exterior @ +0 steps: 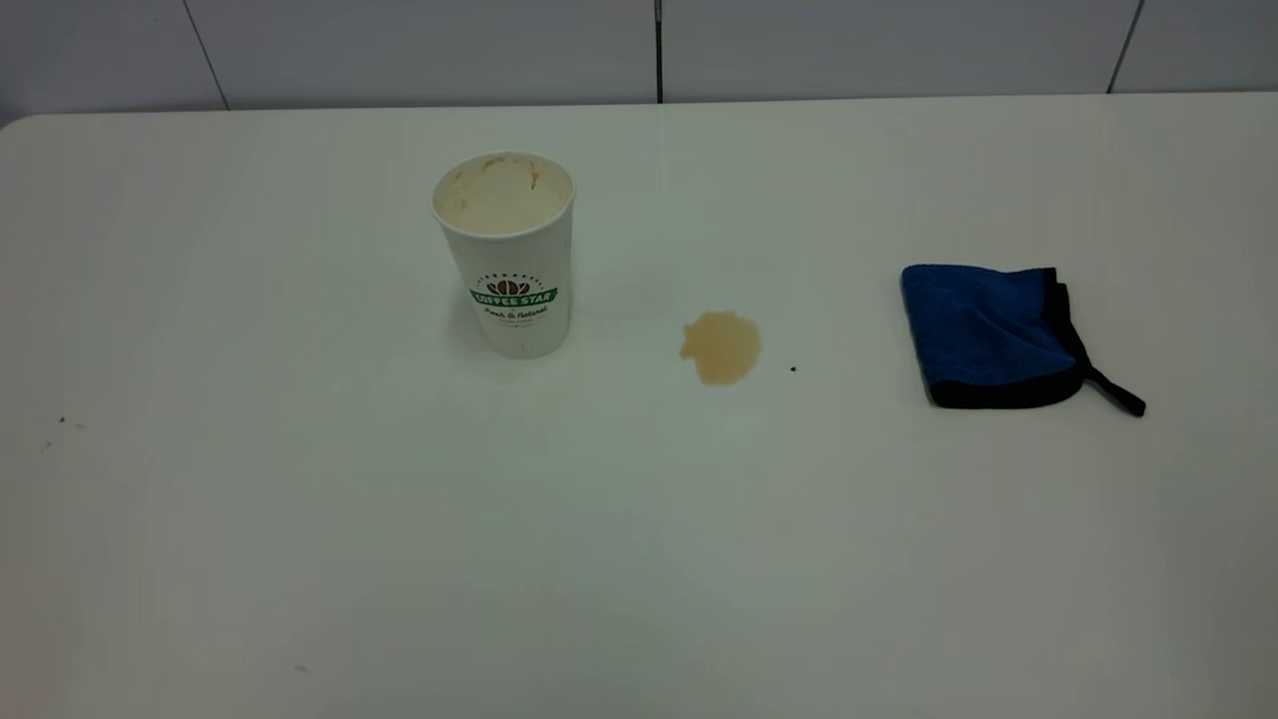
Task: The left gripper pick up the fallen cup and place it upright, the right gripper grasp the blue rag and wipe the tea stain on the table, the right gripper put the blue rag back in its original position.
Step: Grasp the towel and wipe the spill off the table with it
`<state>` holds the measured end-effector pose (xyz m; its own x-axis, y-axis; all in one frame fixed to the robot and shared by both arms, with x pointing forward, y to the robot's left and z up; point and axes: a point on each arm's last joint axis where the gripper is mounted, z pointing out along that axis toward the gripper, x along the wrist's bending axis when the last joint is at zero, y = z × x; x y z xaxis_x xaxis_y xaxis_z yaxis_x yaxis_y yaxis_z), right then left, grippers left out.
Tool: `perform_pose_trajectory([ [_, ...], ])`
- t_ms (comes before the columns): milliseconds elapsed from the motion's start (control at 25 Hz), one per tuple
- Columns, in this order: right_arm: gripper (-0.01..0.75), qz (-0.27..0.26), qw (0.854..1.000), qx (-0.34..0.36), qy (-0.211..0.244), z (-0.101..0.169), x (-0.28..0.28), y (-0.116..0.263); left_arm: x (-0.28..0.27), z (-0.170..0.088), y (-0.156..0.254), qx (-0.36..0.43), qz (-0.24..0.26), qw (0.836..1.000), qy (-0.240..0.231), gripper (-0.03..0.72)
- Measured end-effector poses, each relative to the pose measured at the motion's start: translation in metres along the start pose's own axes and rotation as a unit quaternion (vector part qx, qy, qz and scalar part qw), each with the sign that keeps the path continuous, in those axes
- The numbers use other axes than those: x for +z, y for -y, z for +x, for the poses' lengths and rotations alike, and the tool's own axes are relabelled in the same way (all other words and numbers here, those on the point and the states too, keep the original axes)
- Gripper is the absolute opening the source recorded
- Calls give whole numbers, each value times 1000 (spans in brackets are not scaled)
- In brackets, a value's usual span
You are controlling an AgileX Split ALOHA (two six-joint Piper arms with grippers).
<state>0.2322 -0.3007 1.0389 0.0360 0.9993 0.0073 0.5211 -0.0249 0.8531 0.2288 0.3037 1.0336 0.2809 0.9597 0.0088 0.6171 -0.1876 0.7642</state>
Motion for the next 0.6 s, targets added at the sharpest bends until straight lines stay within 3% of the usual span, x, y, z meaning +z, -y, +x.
perform_pose_trajectory([
  [400, 534, 0, 1000, 0, 0, 0, 0, 0, -3, -4, 4, -84, -14, 991, -102, 524],
  [600, 534, 0, 1000, 0, 0, 0, 0, 0, -3, -5, 3, -103, -13, 987, -126, 524],
])
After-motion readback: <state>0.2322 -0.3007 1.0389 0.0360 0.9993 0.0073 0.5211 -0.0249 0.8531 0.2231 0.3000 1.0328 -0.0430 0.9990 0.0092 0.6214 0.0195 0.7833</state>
